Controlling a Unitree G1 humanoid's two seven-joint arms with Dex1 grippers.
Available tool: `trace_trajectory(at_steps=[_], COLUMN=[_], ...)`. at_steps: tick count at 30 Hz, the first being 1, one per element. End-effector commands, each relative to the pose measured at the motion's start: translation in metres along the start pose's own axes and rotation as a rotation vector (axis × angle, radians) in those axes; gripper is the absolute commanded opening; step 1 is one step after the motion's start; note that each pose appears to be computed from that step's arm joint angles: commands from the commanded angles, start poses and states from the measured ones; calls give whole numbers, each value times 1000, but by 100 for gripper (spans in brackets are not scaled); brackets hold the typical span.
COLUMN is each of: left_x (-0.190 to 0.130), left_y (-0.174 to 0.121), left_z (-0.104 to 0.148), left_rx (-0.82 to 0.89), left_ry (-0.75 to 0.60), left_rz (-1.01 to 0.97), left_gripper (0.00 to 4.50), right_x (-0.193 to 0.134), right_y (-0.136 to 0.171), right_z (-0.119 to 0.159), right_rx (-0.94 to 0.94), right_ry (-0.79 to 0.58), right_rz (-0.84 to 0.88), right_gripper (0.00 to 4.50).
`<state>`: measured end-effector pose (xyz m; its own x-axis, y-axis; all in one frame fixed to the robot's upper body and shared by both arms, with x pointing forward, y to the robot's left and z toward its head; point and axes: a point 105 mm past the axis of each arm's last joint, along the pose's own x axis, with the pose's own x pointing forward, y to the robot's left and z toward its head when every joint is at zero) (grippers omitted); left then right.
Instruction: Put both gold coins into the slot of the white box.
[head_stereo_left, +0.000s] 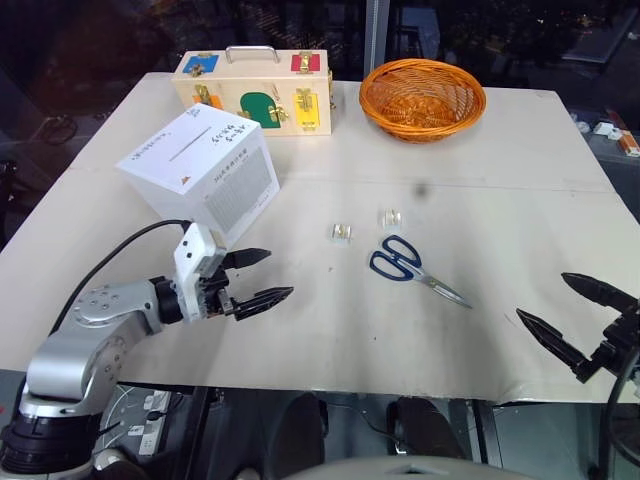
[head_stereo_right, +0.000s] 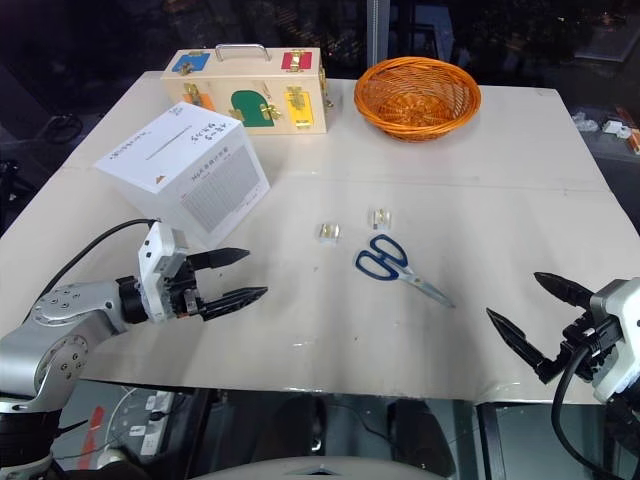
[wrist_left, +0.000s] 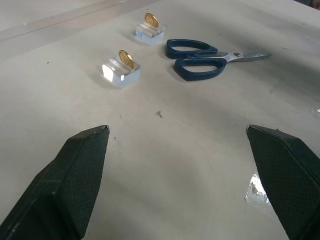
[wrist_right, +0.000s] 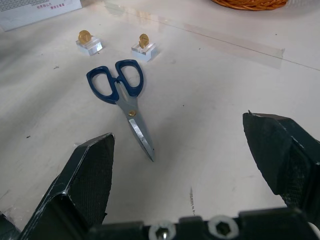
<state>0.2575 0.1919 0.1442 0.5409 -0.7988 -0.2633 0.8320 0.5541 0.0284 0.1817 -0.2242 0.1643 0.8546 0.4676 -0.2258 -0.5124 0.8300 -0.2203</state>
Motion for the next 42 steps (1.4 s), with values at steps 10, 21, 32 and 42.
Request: trace_trajectory(at_steps=[10, 21, 32, 42], left_x=[16, 9, 4, 2], left_y=[-19, -16, -18, -18], left_z=[75, 69, 65, 62], left_rx=[151, 151, 147, 138], left_ry=[-176, -151, -142, -137], left_rz=[-87, -32, -20, -22], left_gripper=[447, 450, 450, 450], right_x=[133, 228, 237, 242], right_y=[23, 42, 44, 52], right_z=[54, 70, 74, 72], right_rx=[71, 162, 154, 161], right_ry=[-43, 54, 71, 90], right_rz=[-12, -93, -80, -53], right_gripper=[449, 219, 144, 144])
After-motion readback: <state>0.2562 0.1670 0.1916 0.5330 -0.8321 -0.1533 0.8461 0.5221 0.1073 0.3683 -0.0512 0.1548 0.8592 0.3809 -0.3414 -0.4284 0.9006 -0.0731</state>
